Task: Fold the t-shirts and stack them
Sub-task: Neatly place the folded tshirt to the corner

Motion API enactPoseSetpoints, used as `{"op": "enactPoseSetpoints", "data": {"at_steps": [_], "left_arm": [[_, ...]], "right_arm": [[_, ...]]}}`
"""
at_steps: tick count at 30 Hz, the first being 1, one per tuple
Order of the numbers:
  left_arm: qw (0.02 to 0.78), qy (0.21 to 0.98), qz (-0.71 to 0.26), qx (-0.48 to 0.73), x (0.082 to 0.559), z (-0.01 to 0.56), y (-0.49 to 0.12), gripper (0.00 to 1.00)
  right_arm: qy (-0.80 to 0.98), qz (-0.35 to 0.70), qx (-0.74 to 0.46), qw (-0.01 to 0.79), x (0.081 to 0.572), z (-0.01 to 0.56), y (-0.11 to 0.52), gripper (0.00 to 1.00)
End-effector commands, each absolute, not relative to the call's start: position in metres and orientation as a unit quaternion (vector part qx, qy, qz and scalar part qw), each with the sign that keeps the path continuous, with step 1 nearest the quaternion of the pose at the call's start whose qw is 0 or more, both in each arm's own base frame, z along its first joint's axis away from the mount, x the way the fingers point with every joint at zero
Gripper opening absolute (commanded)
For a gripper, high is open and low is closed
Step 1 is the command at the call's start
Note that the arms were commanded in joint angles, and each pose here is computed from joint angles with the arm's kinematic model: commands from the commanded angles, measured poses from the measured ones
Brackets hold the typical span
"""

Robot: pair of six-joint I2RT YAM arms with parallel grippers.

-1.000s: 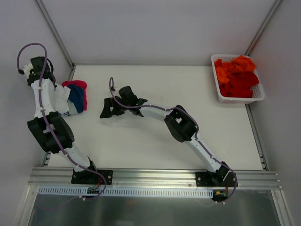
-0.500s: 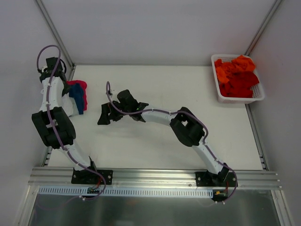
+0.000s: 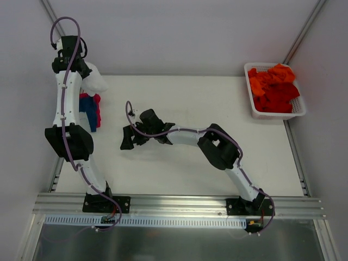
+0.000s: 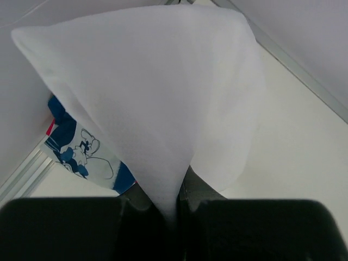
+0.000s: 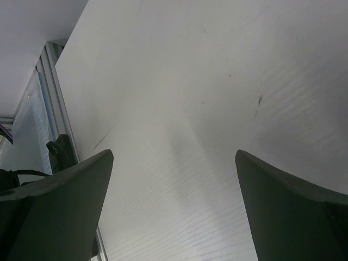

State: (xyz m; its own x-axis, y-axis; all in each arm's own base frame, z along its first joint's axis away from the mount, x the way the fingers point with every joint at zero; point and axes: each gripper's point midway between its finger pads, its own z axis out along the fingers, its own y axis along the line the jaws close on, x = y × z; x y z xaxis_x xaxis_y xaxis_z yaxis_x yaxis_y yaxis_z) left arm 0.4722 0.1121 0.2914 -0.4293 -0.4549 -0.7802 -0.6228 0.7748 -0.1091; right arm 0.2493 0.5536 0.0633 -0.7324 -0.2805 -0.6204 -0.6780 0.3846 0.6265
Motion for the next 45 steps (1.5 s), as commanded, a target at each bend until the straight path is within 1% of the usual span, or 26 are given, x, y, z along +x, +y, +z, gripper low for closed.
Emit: {"op": "enactPoseSetpoints", "data": {"at_steps": [1,12,16,20,23,27,31,34,39,41,43,44,45], "left_arm": [[0.362,0.863,0.142,-0.323,0.449,0.256,0.129,0.0],[0.261,0.882,0.188,-0.344,0.397,0.187,0.147,0.0],[0.227,0.873,0.227,-0.367,0.377,0.164,0.161,0.0],[0.212,0.863,0.25,-0.385,0.359,0.159,0.174,0.0],[0.197,0.86,0.241,-0.404,0.34,0.153,0.182,0.0],[0.178,0.85,0.264,-0.421,0.309,0.15,0.198,0.0],[0.185,0.832,0.269,-0.45,0.293,0.156,0.209,0.0],[0.191,0.834,0.247,-0.455,0.302,0.152,0.213,0.0],[0.141,0.858,0.203,-0.45,0.328,0.102,0.206,0.0],[0.136,0.861,0.19,-0.451,0.334,0.094,0.204,0.07],[0.149,0.858,0.189,-0.453,0.34,0.097,0.206,0.25],[0.153,0.858,0.19,-0.453,0.341,0.099,0.207,0.37],[0.158,0.856,0.189,-0.454,0.342,0.1,0.207,0.73]], "right_arm": [[0.768,0.493,-0.312,0.266,0.257,0.121,0.56,0.99],[0.764,0.501,-0.305,0.27,0.258,0.125,0.563,0.99],[0.765,0.502,-0.301,0.27,0.256,0.124,0.56,1.0],[0.77,0.497,-0.299,0.266,0.253,0.116,0.556,1.0],[0.772,0.496,-0.299,0.264,0.25,0.114,0.553,1.0],[0.773,0.493,-0.3,0.262,0.244,0.112,0.546,1.0],[0.772,0.494,-0.302,0.262,0.237,0.115,0.539,0.99],[0.775,0.489,-0.304,0.26,0.23,0.107,0.53,0.99],[0.779,0.477,-0.305,0.269,0.225,0.104,0.513,1.0],[0.782,0.475,-0.305,0.265,0.221,0.101,0.508,0.99],[0.783,0.474,-0.303,0.265,0.22,0.096,0.505,0.99],[0.784,0.476,-0.299,0.263,0.219,0.097,0.504,0.99],[0.783,0.477,-0.298,0.265,0.219,0.097,0.504,0.99]]}}
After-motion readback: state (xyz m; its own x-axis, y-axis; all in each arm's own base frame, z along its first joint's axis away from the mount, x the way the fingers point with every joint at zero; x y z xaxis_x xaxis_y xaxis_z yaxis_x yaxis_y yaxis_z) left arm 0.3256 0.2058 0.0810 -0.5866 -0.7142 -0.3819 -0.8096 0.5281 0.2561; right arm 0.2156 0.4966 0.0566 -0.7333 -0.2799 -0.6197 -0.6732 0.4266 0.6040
